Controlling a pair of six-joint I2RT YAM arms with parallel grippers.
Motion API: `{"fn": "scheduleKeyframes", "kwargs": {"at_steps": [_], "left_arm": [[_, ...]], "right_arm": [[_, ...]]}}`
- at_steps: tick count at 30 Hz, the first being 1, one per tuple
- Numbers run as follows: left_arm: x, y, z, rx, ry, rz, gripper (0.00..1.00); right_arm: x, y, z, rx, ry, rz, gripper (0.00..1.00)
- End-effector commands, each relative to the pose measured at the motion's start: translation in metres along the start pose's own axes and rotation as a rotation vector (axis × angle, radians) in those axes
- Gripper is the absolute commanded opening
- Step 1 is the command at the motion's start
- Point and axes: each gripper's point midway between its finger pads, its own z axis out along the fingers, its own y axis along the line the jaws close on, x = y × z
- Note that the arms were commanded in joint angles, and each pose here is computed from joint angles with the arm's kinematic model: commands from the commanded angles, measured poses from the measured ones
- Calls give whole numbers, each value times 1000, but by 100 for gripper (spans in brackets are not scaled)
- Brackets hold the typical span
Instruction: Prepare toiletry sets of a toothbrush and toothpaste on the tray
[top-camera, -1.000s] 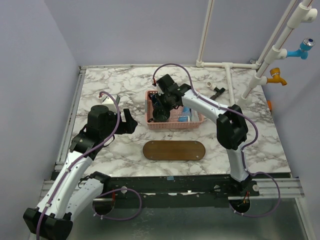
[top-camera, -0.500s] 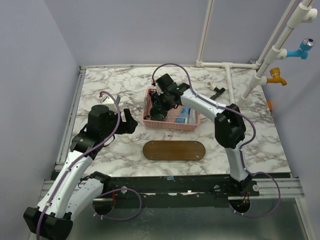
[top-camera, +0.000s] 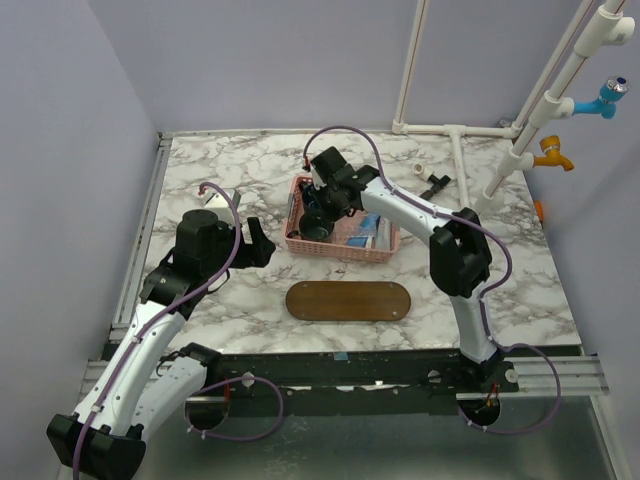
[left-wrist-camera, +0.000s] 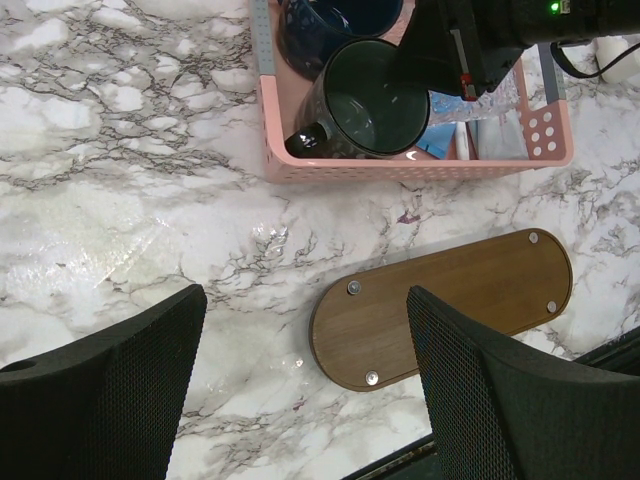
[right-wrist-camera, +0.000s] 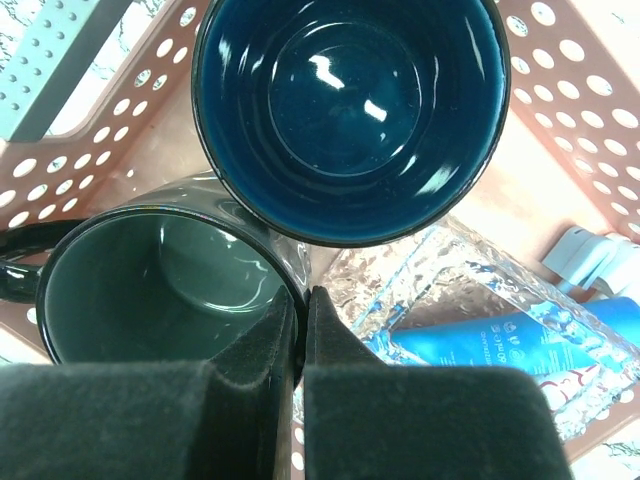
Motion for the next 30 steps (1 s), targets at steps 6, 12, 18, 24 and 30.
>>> {"fn": "scheduleKeyframes", "kwargs": {"at_steps": [6,12,18,24,30], "left_arm": [[-7,-1,-2,-2,-25,16,81],[-7,0,-2,-8,-29,15,81],[-9,2,-5,-21,-46,10,81],[-11,3,-8,-31,-66,3,81],[-15,10,-12,-70,-91,2,82]], "right_arm": [[-27,-8,-51,36,-87,-6,0],[-39,-7,-70,29,-130,3,0],[-48,-5,-93,7,-167,26,1],[-53,-1,-122,-20,-196,34,1],[-52,11,-150,-54,-219,22,1]]}}
